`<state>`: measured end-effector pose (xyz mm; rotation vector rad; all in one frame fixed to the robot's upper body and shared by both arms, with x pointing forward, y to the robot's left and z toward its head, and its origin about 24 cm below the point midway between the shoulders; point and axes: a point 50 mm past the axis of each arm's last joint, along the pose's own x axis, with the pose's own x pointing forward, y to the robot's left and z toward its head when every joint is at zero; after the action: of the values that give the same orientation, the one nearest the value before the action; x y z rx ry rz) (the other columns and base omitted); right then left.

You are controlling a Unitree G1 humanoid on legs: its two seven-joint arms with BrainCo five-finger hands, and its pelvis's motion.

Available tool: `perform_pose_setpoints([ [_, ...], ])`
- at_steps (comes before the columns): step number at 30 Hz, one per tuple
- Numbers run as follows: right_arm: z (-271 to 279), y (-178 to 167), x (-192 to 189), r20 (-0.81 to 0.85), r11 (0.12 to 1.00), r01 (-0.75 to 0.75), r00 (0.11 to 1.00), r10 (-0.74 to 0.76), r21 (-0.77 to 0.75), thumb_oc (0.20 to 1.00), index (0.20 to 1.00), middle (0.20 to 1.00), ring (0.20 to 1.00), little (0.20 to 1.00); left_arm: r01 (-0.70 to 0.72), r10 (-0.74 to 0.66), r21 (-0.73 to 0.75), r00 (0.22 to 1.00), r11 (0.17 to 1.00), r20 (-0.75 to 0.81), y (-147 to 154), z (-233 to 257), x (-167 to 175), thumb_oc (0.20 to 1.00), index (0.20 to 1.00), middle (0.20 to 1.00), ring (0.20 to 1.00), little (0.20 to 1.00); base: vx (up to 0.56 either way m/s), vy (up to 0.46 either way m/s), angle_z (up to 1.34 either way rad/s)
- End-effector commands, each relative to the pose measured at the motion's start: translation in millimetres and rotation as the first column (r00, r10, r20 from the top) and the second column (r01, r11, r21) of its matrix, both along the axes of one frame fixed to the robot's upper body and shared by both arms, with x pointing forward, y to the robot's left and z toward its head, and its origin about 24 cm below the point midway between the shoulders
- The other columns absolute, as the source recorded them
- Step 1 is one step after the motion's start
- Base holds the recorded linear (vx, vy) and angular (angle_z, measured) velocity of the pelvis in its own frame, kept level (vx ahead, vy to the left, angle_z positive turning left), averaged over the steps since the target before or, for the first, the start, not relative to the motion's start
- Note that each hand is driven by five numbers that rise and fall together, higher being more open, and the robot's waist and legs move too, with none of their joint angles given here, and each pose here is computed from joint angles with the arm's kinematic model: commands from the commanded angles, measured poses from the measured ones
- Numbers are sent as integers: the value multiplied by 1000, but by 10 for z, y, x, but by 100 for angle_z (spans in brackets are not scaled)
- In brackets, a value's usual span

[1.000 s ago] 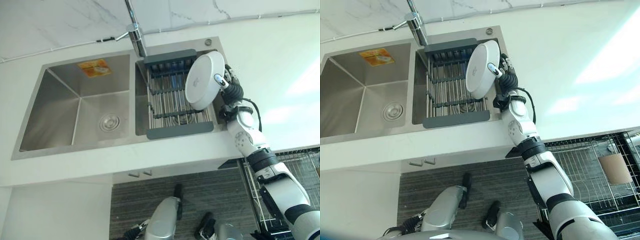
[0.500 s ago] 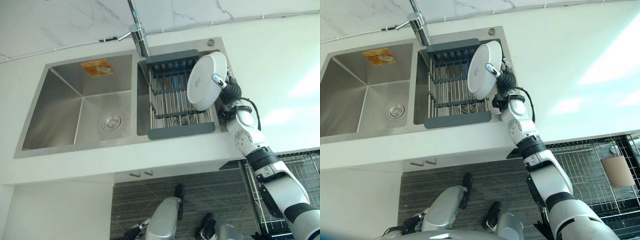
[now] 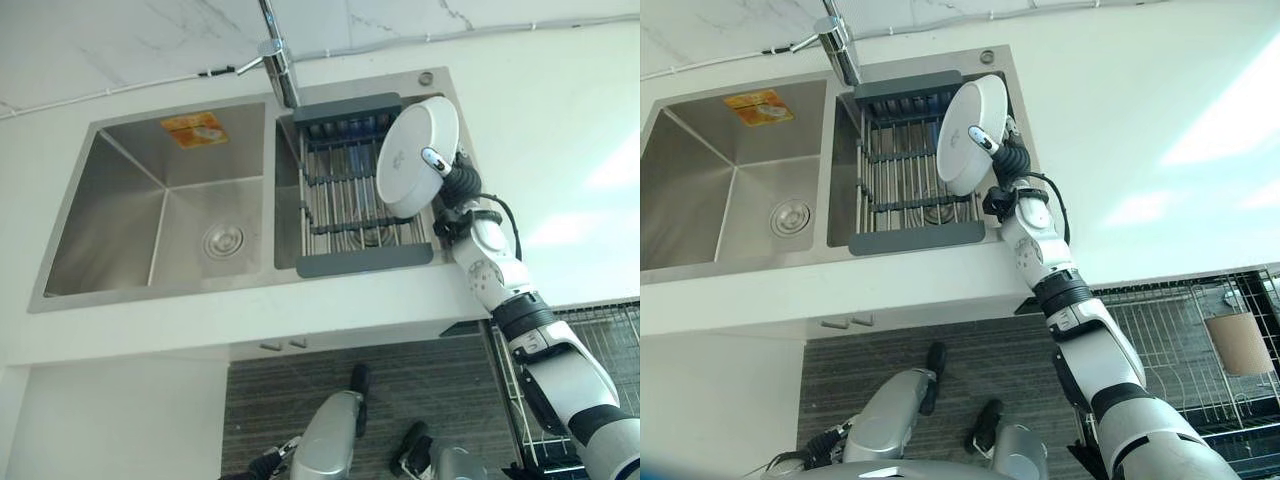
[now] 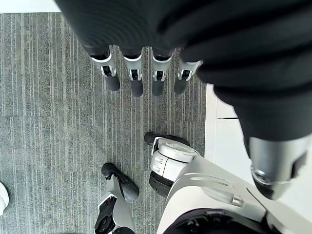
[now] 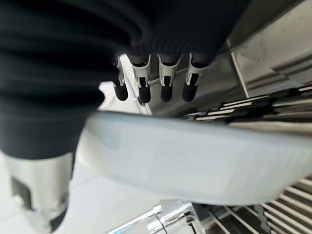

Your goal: Place the dishes in the dishwasher.

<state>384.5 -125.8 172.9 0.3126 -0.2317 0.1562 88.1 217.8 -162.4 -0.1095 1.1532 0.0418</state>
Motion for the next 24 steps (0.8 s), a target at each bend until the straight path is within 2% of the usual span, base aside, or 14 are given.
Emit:
perform_pose_setpoints([
  [1, 298, 103, 8, 108, 998, -67, 992, 66, 6, 1000, 1000, 1000, 1000, 1000, 17, -17, 4, 1000, 1000, -15, 11, -6, -20, 1000, 1000, 1000, 1000, 1000, 0, 0, 0],
  [22, 282, 112, 22, 89, 996, -85, 992, 85, -10, 1000, 1000, 1000, 1000, 1000, 18, -18, 5, 1000, 1000, -8, 19, 1, 2, 1000, 1000, 1000, 1000, 1000, 0, 0, 0],
  [23, 282, 112, 23, 90, 996, -84, 992, 85, -12, 931, 931, 931, 931, 931, 18, -18, 5, 1000, 1000, -8, 19, 2, 4, 1000, 1000, 1000, 1000, 1000, 0, 0, 0],
  [24, 284, 113, 23, 90, 996, -82, 992, 84, -17, 344, 344, 344, 344, 344, 18, -18, 5, 1000, 1000, -8, 24, 4, 8, 1000, 1000, 1000, 1000, 1000, 0, 0, 0],
])
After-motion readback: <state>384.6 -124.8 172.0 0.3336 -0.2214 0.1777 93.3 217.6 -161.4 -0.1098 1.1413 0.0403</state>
